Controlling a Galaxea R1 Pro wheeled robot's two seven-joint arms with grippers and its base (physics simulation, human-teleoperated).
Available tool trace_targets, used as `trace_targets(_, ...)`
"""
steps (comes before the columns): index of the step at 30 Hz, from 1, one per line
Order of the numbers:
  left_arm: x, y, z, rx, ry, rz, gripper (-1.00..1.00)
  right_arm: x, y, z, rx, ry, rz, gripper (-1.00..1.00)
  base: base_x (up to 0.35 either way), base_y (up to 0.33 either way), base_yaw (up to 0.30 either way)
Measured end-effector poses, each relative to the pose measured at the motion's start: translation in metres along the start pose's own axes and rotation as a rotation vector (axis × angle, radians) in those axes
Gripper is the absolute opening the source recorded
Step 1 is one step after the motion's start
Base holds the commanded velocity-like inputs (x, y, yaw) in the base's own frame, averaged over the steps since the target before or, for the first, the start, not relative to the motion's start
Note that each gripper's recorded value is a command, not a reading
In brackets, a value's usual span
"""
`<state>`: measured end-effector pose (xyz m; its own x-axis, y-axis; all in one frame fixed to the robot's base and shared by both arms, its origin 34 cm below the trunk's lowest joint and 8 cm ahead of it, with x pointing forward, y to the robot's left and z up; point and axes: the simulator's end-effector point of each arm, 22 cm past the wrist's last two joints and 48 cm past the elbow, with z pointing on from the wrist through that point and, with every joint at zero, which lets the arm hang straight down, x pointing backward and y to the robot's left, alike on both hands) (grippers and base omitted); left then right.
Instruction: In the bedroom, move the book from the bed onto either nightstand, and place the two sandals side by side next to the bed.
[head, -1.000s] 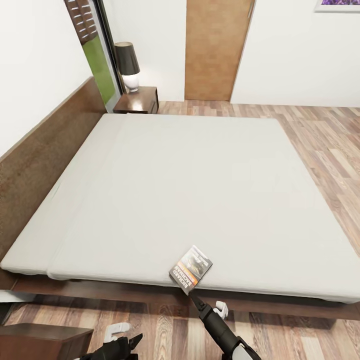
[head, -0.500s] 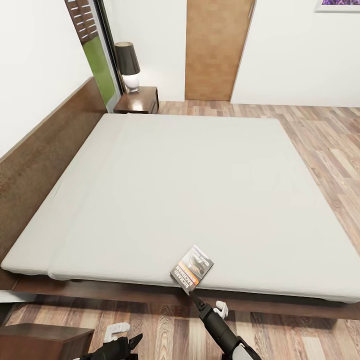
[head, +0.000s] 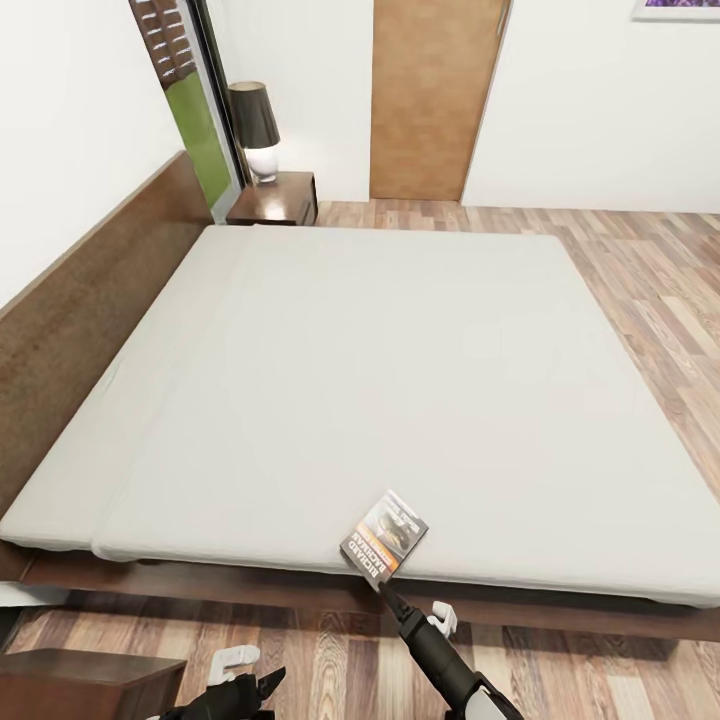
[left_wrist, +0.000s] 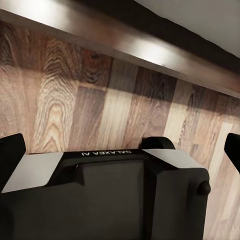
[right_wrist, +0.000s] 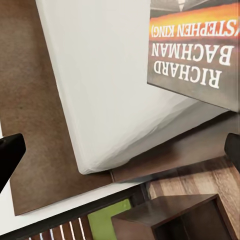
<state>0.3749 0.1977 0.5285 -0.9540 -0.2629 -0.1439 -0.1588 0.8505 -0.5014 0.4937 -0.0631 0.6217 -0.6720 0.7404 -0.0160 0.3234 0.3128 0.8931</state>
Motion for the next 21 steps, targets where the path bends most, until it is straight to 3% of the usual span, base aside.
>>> trace_targets(21, -0.0009, 0.0023, 0.0043, -0.001, -0.003, -0.001, 1.00, -0.0005, -0.0039, 0.0027, 0.000, 0.000, 0.000, 1.00, -0.006, -0.002, 0.000)
